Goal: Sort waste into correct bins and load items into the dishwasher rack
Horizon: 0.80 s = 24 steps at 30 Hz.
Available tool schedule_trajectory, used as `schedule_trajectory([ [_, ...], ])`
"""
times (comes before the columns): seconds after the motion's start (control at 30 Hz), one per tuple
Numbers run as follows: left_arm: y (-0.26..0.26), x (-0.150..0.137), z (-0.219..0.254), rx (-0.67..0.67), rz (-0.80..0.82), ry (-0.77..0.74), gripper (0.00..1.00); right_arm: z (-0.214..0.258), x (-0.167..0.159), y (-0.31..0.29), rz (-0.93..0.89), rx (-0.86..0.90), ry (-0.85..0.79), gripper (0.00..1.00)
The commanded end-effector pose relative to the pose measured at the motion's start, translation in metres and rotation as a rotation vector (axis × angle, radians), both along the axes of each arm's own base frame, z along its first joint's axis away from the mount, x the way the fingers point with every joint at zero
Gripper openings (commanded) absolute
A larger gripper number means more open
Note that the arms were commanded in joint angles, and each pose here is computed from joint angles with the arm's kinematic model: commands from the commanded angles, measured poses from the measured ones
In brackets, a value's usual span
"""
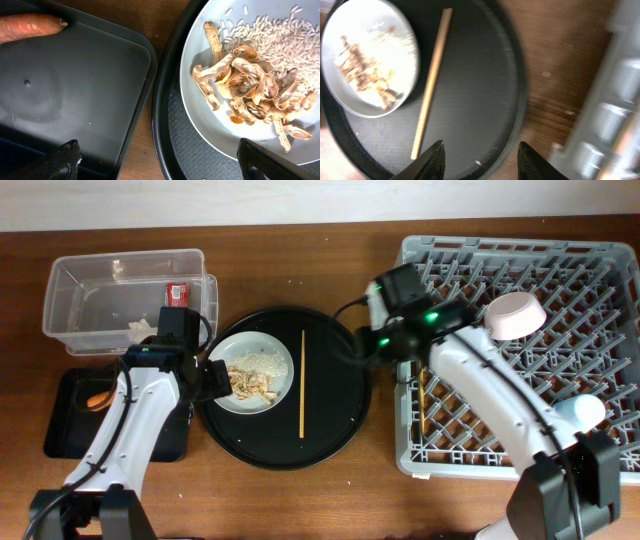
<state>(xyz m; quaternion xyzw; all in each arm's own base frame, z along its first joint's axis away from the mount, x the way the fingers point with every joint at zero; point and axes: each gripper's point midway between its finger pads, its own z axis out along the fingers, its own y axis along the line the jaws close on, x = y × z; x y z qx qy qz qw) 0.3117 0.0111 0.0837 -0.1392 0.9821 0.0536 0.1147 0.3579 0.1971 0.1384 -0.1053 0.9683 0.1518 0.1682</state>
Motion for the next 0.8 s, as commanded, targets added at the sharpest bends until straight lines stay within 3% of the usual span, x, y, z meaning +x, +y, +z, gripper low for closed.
schedule_trajectory([
  [0.0,0.002,0.001,0.006,0.003,0.019,-0.021,0.99,-0.015,-0.007,0.032,0.079,-0.055,-0.007,0.45],
  [0.33,0.002,0.001,0.006,0.003,0.019,-0.021,0.99,-0.103,-0.025,0.101,0.190,-0.091,0.076,0.47],
  [0.5,0.002,0.001,0.006,0.003,0.019,-0.021,0.99,-0.138,-0.027,0.106,0.123,-0.122,0.120,0.48],
  [0.6,0.002,0.001,0.006,0.003,0.019,-0.021,0.99,-0.152,-0.027,0.089,0.050,-0.201,0.138,0.37],
  [0.67,0.002,0.001,0.006,0.003,0.019,-0.021,0.99,-0.154,-0.027,0.072,-0.021,-0.273,0.143,0.23],
  [0.77,0.002,0.001,0.006,0.003,0.019,-0.021,0.99,-0.155,-0.030,0.051,-0.094,-0.342,0.165,0.18],
])
